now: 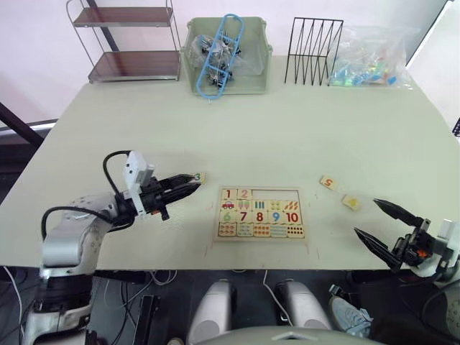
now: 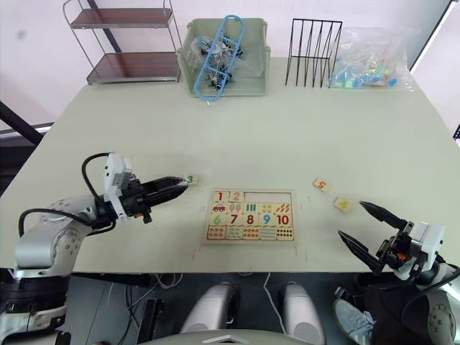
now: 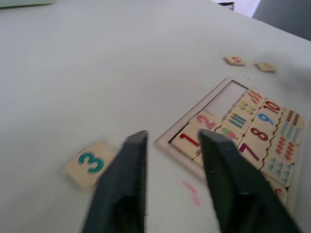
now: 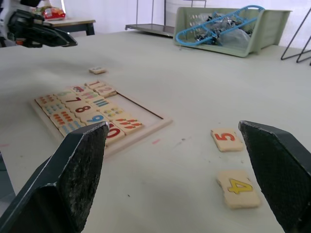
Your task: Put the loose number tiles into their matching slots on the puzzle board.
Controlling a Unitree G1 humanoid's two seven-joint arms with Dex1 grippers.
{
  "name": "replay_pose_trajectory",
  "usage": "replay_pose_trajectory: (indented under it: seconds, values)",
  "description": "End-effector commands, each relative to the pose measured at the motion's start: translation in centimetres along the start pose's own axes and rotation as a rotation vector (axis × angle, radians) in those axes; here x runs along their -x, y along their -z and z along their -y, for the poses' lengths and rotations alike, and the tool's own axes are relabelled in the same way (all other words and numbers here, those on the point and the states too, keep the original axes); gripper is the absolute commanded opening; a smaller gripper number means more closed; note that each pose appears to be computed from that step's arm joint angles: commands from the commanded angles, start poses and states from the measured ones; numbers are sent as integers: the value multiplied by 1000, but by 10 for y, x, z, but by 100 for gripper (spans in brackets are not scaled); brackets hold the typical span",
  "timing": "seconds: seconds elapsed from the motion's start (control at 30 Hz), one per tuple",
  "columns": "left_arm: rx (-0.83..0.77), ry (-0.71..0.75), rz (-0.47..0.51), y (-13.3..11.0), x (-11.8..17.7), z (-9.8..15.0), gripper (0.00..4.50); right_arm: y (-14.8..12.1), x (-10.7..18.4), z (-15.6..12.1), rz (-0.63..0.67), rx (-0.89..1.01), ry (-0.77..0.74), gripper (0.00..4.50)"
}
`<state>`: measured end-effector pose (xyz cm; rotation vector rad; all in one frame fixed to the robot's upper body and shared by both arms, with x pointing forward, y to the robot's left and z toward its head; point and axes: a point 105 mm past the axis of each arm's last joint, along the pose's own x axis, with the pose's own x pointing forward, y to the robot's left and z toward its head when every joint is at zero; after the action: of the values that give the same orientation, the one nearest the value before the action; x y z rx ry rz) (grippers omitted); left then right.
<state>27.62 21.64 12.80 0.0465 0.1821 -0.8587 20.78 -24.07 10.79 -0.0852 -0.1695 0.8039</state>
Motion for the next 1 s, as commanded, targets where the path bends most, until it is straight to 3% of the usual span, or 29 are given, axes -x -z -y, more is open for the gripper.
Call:
replay_pose_trajectory:
  seconds: [0.03, 0.07, 0.13, 0.53, 1.0]
  values:
    - [-40, -79, 45, -5, 25, 1, 353, -5, 11, 8, -14, 28, 42, 450]
    - [-30, -90, 48, -1, 29, 3, 413, -4, 13, 9, -19, 28, 52, 450]
    - [-5, -124, 57, 8, 39, 5, 432, -3, 16, 11, -31, 28, 68, 450]
    - [39, -304, 52, 39, 63, 19, 432, 6, 30, 23, -60, 15, 160, 450]
    - [51, -319, 18, 54, 69, 26, 432, 17, 34, 24, -90, 19, 216, 450]
